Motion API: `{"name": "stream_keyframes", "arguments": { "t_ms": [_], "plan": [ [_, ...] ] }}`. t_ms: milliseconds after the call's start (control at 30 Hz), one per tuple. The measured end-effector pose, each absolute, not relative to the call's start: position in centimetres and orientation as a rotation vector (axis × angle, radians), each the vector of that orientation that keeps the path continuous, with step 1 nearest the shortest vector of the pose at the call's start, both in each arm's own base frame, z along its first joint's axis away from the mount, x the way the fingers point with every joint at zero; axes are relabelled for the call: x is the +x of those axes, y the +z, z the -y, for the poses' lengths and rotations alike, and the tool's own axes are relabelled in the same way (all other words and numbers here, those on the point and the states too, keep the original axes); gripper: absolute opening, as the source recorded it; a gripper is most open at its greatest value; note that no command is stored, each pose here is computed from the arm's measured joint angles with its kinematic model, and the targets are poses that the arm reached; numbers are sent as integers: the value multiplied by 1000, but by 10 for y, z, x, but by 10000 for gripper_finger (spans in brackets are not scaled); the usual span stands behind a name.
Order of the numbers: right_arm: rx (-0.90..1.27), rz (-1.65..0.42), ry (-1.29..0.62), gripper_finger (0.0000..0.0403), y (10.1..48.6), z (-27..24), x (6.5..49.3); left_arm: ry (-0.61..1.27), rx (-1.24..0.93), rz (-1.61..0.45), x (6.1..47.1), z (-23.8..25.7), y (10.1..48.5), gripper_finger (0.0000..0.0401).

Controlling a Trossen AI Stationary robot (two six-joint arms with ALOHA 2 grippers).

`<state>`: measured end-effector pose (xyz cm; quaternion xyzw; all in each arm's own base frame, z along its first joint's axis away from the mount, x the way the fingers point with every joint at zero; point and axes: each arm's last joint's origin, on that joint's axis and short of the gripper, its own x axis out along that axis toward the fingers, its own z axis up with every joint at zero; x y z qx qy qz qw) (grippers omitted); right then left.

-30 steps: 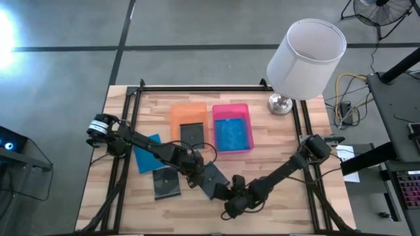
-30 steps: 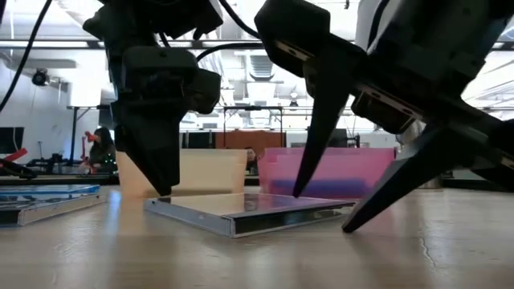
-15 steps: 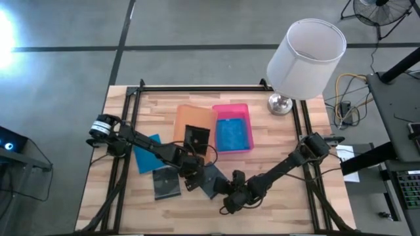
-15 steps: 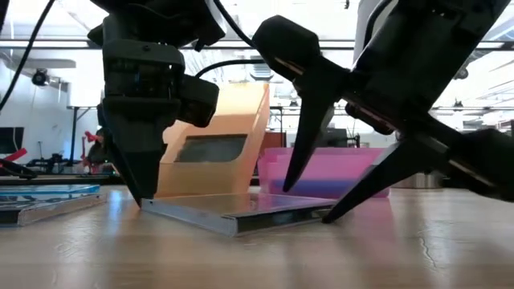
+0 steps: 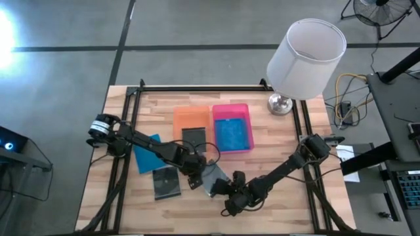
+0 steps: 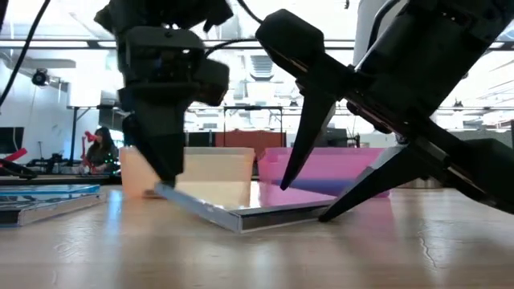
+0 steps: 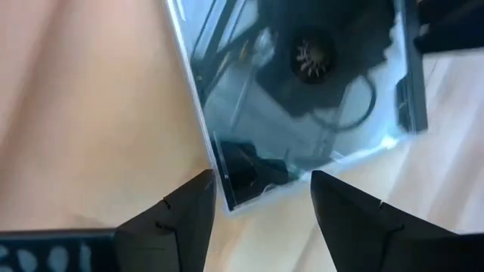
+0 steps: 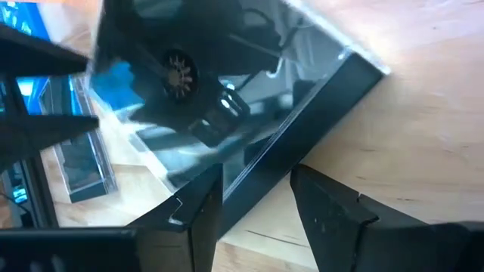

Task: Pick & place jewel cases by type
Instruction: Put the bottom black cd case into the orange bin

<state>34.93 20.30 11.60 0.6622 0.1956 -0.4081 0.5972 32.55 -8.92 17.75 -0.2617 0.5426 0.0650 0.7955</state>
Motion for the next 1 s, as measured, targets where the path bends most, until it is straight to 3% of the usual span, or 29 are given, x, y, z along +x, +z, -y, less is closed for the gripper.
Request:
{"name": "stream_keyframes", "arguments": {
  "t_ms": [300, 1000],
  "plan": [
    [1520, -443, -947, 160, 116, -209, 344, 157, -473, -1135, 333, 88, 196, 195],
    [1429, -451, -941, 160, 121, -219, 331, 157, -727, -1093, 325, 138, 199, 195]
  ]
}}
